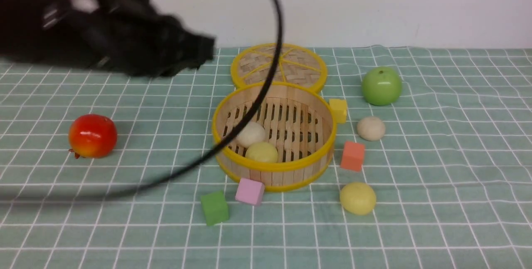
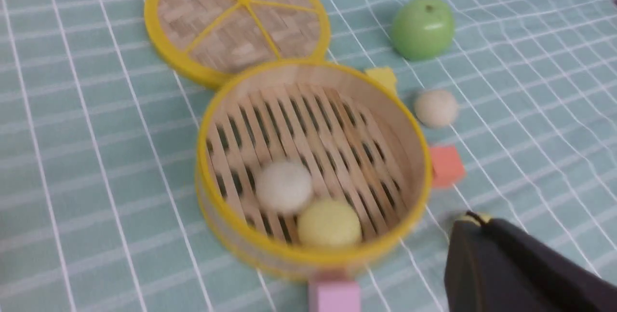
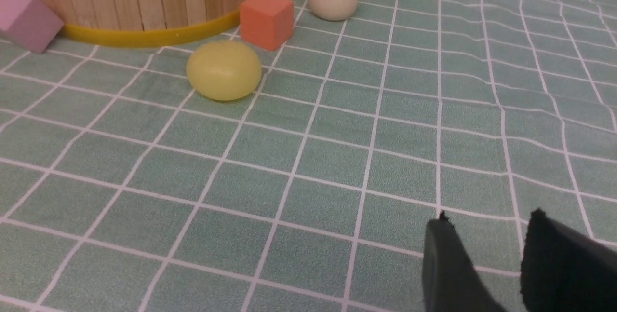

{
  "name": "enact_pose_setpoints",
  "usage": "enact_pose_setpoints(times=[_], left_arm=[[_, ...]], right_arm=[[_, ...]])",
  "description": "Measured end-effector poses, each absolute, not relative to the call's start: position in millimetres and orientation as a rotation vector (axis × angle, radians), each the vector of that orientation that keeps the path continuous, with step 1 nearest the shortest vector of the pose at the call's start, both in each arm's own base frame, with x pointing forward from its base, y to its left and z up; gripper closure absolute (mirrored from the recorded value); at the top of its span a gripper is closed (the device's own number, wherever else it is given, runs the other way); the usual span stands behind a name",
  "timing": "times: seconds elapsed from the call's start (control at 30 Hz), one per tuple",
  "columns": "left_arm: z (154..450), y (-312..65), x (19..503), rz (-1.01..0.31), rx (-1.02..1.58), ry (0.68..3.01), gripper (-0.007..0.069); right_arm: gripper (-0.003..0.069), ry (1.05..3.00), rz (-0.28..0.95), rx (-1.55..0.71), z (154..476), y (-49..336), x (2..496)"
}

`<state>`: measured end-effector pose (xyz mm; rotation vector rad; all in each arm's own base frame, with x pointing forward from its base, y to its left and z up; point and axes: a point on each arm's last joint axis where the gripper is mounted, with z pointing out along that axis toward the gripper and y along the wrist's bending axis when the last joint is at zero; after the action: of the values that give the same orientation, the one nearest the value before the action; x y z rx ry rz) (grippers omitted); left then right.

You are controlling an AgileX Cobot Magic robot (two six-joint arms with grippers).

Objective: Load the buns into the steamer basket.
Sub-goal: Use the right arm to grab a steamed stuffed bun

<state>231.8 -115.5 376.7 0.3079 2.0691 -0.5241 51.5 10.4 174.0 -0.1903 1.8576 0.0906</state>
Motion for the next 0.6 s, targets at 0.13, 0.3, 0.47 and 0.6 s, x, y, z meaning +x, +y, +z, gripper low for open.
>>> enact_pose_setpoints(times=[0.13,0.3,0.47,0.6], left_arm=[[357.2,-95.2,182.2,-0.596,0.242,2.021,0.0639],[316.1,-68.6,122.8,-0.623,0.213,1.932,0.0639],[293.5,-47.2,80.9,-0.613,0.203,1.748,0.0639],[283.0,-37.9,70.1,-0.597,0.16,1.636,0.0639]], right_arm=[[0.0419,1.858,0.091,-0.19,174.0,10.4,51.5],[0.0419,1.858,0.091,-0.19,174.0,10.4,51.5],[0.0419,1.858,0.091,-0.19,174.0,10.4,51.5],[0.0419,1.858,0.091,-0.19,174.0,10.4,51.5]])
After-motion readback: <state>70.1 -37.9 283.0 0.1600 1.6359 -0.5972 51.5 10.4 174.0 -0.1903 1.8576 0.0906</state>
